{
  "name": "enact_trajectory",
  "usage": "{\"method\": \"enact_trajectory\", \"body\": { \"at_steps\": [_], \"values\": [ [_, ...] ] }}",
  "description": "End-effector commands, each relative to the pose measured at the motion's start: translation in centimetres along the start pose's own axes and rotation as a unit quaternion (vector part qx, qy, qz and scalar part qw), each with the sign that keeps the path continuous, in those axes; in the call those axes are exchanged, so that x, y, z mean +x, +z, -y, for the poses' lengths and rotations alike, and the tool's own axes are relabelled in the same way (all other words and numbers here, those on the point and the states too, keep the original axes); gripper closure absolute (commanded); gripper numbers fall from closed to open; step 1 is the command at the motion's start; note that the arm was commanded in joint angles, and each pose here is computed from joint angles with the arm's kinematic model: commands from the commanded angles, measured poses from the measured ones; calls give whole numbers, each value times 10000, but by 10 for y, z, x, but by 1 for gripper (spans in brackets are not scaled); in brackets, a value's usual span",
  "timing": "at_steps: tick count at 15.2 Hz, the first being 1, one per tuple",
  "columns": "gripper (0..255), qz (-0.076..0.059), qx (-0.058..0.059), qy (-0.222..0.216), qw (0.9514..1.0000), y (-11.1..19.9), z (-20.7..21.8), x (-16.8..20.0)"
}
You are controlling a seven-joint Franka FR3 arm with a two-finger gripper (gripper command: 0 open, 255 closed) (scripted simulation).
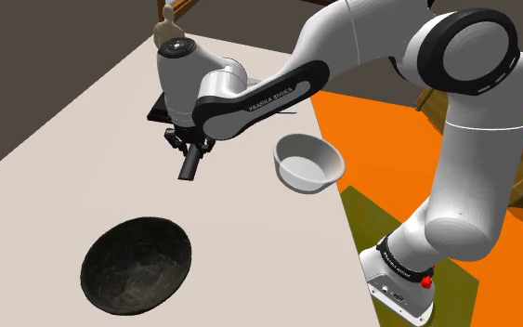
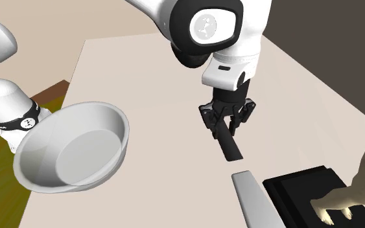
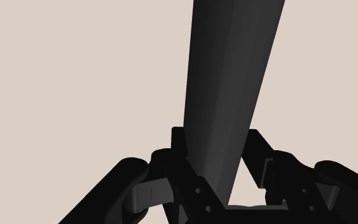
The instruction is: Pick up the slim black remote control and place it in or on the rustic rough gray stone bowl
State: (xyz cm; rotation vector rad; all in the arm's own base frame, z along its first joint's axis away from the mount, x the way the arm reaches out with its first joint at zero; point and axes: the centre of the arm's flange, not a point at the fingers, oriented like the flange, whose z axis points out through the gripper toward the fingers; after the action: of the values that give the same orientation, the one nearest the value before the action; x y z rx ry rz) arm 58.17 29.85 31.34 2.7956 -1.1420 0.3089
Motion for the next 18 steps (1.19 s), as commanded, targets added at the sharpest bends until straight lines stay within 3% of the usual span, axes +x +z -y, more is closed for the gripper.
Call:
{"method": "enact_trajectory", "body": {
  "at_steps": [1,5,18],
  "values": [
    [255,13,-61,6,10000,5,-2,1],
    [255,11,-60,5,10000,5,-1,-1],
    [255,11,-60,5,10000,-62,-3,14]
  ]
}}
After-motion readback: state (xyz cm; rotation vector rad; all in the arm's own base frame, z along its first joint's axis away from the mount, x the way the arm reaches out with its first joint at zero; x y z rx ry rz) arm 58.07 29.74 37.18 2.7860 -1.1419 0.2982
